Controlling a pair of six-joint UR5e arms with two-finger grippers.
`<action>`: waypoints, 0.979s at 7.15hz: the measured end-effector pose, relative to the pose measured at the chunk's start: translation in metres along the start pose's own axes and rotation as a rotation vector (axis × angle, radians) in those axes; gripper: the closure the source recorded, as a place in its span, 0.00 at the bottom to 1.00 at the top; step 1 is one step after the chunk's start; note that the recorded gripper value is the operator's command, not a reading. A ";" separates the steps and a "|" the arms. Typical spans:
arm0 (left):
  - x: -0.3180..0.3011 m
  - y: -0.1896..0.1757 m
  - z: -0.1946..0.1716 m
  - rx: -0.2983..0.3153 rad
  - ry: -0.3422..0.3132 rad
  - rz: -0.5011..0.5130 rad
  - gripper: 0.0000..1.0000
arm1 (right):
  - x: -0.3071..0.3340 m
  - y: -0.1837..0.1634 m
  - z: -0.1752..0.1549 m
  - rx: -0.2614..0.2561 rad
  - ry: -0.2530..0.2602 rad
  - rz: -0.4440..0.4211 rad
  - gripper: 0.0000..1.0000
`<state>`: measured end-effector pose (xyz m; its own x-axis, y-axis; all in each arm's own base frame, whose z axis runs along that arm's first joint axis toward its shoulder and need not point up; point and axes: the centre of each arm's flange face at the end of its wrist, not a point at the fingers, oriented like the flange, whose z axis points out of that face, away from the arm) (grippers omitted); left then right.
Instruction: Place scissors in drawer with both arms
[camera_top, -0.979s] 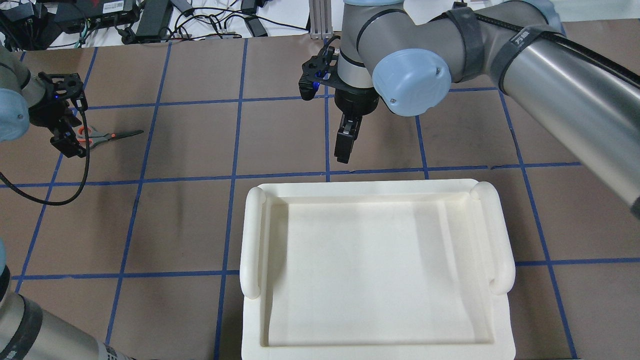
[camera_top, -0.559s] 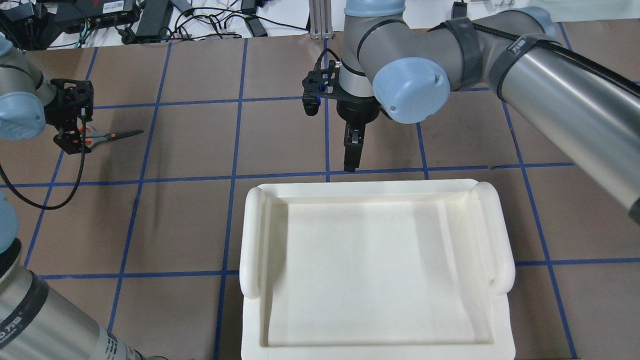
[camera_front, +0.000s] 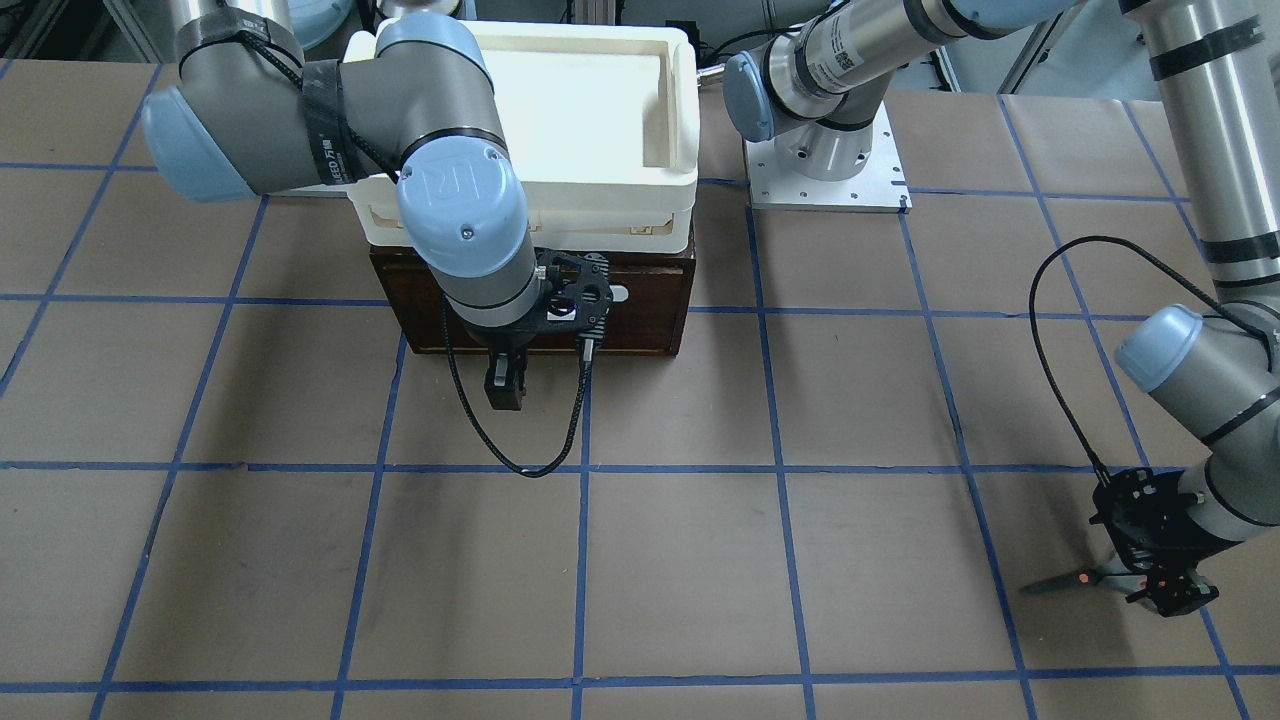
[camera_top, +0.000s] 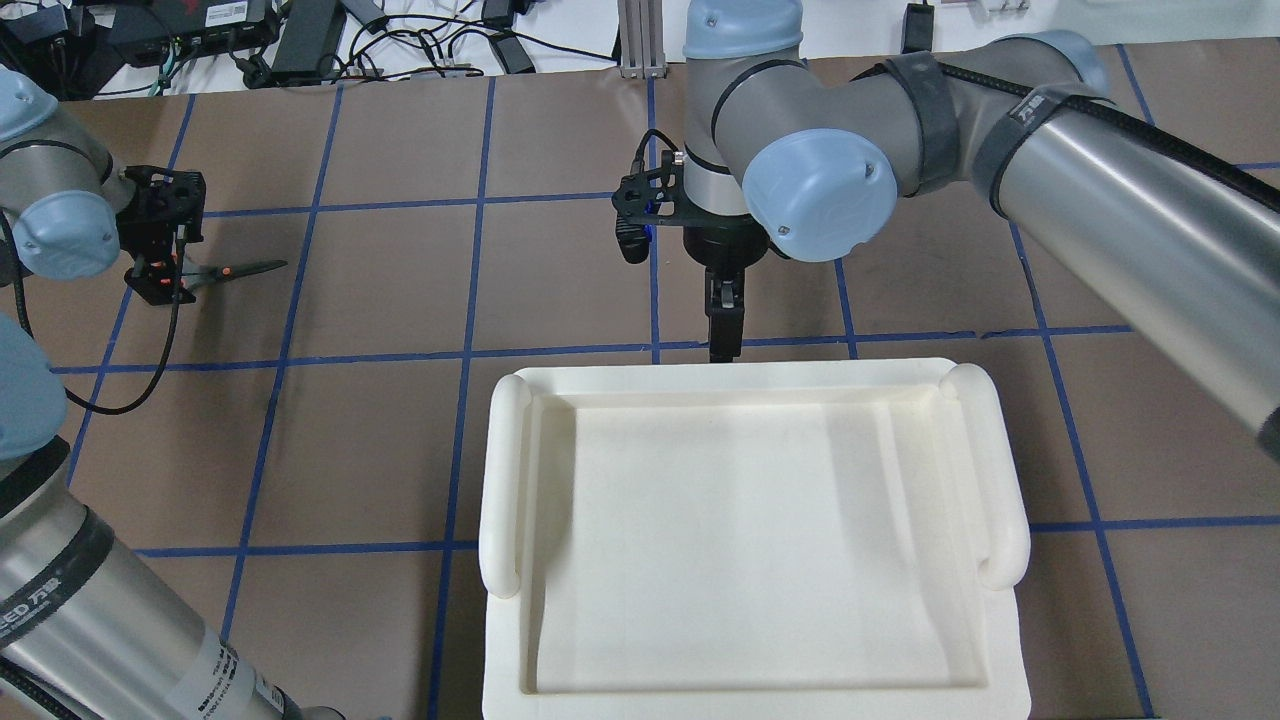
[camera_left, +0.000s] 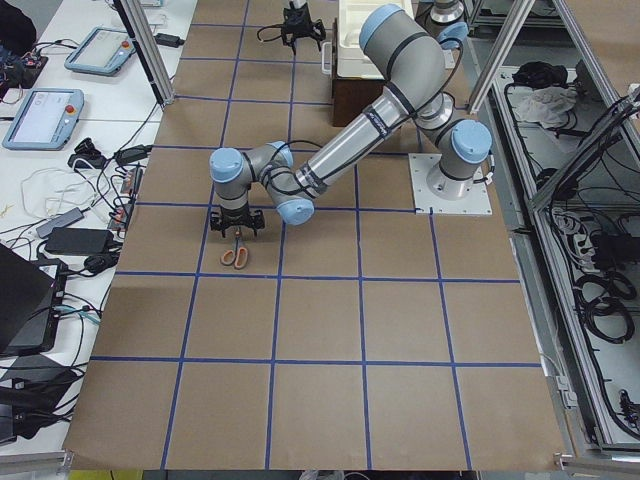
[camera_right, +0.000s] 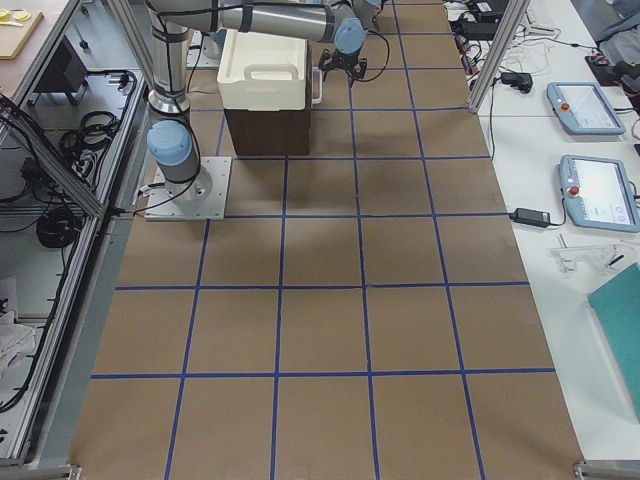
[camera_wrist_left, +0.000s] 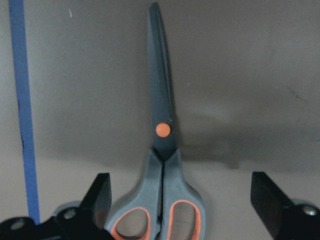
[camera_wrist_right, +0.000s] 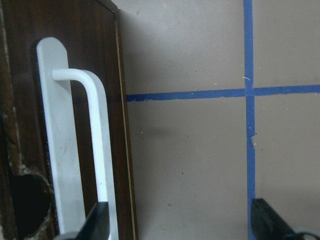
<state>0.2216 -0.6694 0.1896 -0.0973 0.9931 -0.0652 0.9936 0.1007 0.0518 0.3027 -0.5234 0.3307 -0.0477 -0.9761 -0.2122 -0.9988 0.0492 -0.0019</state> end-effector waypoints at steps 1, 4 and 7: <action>-0.001 -0.002 0.008 0.022 -0.001 0.007 0.00 | -0.001 -0.003 0.001 -0.003 -0.001 0.000 0.00; -0.002 -0.003 0.020 0.048 0.001 0.014 0.00 | -0.004 -0.008 0.007 -0.015 -0.024 -0.004 0.00; -0.003 -0.002 0.022 0.046 0.000 0.023 0.02 | -0.006 -0.008 0.013 -0.022 -0.039 -0.004 0.00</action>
<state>0.2213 -0.6739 0.1679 -0.0748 0.9951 -0.0640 0.9971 0.0755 0.0074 0.3109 -0.5154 0.3193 -0.0439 -0.9671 -0.2504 -0.9990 0.0406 0.0185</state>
